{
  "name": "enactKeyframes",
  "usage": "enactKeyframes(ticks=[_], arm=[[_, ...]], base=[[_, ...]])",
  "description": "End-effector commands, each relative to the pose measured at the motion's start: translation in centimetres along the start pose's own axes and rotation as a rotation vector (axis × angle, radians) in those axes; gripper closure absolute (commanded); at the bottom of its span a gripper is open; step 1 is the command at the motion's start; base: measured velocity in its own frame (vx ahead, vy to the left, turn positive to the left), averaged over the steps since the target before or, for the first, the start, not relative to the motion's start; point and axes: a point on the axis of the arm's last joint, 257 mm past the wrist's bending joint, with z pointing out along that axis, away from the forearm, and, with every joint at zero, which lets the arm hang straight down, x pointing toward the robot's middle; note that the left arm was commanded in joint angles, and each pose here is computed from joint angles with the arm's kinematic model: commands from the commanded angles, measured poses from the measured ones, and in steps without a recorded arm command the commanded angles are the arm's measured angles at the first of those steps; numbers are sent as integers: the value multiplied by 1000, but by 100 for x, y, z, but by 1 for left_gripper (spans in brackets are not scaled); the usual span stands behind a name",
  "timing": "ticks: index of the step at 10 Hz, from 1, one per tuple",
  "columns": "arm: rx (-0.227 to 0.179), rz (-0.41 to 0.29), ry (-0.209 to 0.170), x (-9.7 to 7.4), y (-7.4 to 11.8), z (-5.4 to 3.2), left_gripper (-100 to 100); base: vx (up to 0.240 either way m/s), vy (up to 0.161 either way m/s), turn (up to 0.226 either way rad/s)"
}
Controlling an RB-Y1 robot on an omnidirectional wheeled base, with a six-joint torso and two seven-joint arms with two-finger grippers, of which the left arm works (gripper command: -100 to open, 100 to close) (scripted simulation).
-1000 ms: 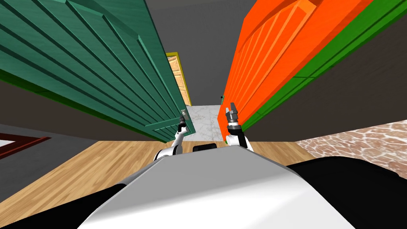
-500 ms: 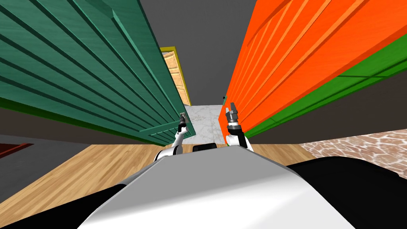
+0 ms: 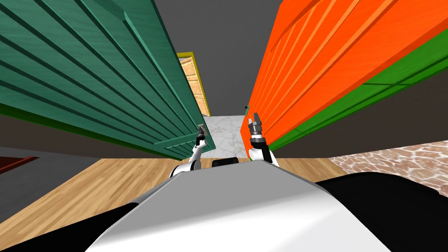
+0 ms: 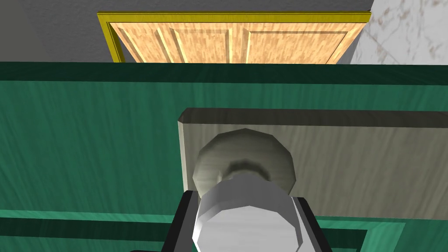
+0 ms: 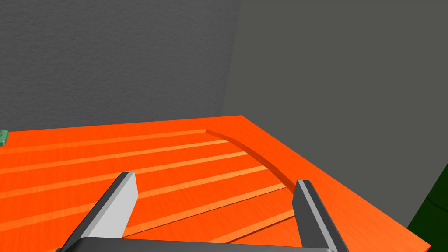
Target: Push the door open
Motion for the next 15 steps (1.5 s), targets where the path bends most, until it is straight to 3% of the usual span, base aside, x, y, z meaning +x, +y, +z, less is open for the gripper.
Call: enactKeyframes(ticks=[1, 2, 10, 11, 15], arm=[[7, -2, 0, 5, -34, 13, 100], [1, 6, -18, -126, -1, 15, 100], [5, 15, -105, -652, -23, 53, 100], [5, 15, -105, -652, -23, 53, 100], [5, 10, -166, -977, -22, 45, 100]], base=[[0, 0, 0], [102, -14, 21], [172, -33, 30], [123, -47, 17], [188, -47, 56]])
